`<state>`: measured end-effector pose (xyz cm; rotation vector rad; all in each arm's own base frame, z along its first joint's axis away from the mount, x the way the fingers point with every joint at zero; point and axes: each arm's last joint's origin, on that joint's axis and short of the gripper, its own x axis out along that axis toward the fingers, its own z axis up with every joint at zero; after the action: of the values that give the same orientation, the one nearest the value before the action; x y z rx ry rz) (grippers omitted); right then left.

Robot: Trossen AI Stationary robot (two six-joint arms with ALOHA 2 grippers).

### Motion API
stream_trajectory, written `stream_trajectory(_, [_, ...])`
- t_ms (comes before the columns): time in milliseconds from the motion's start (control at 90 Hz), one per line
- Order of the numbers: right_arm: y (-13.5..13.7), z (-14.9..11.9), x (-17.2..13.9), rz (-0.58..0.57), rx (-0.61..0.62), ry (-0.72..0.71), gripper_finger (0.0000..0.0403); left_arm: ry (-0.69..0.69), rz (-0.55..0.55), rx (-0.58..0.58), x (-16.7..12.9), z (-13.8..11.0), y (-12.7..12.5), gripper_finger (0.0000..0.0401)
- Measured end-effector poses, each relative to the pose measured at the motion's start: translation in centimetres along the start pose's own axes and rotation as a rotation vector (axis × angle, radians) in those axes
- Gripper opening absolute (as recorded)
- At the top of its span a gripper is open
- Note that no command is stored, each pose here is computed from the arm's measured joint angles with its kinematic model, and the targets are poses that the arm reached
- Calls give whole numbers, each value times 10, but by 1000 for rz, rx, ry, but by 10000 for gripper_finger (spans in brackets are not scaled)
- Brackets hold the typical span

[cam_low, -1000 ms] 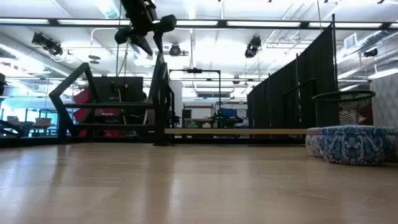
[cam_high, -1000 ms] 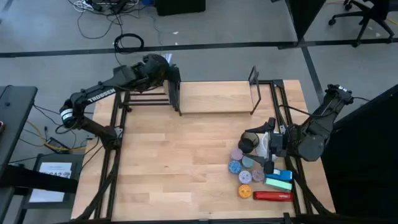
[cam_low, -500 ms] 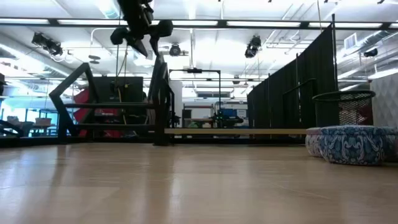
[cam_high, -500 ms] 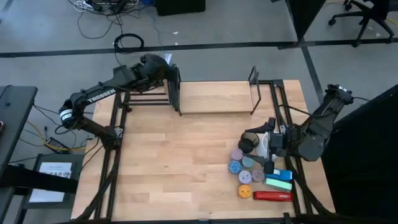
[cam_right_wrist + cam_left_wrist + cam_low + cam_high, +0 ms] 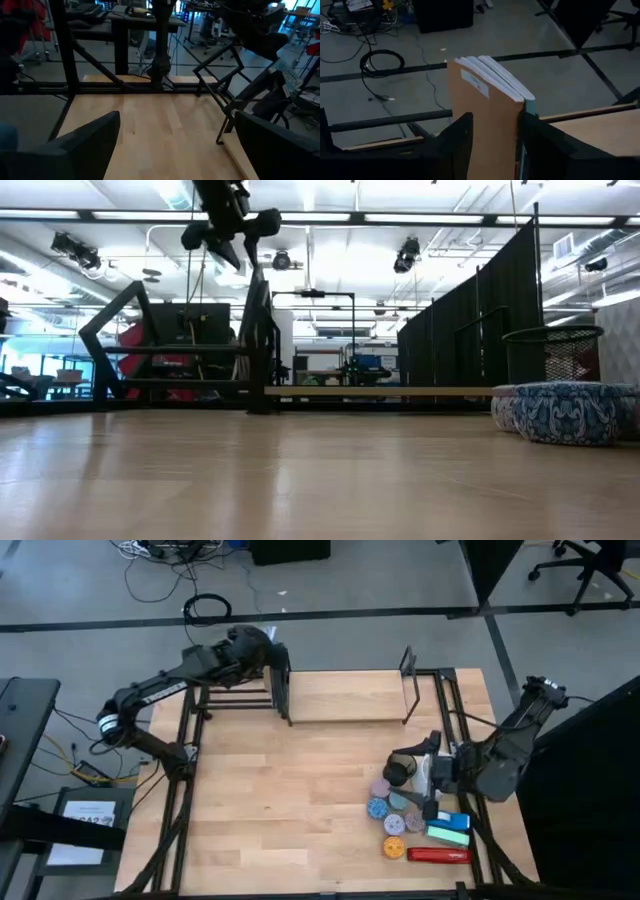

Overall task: Stock shelves
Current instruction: Remove the brown book from the bookshelf

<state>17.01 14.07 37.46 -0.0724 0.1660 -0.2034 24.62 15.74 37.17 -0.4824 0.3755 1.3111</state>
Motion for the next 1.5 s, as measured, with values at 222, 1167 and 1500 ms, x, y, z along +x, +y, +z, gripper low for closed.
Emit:
stream_trajectory(222, [3,-4,8,-22,-28,17,361,1,27,15,8,-2,-3,144])
stream_trajectory(1167, [3,-4,8,-20,-28,16,361,52,148,221,26,-11,0,4])
stream_trajectory(1500, [4,-4,6,-13,-26,15,361,-161,-4,267,-79,39,0,2])
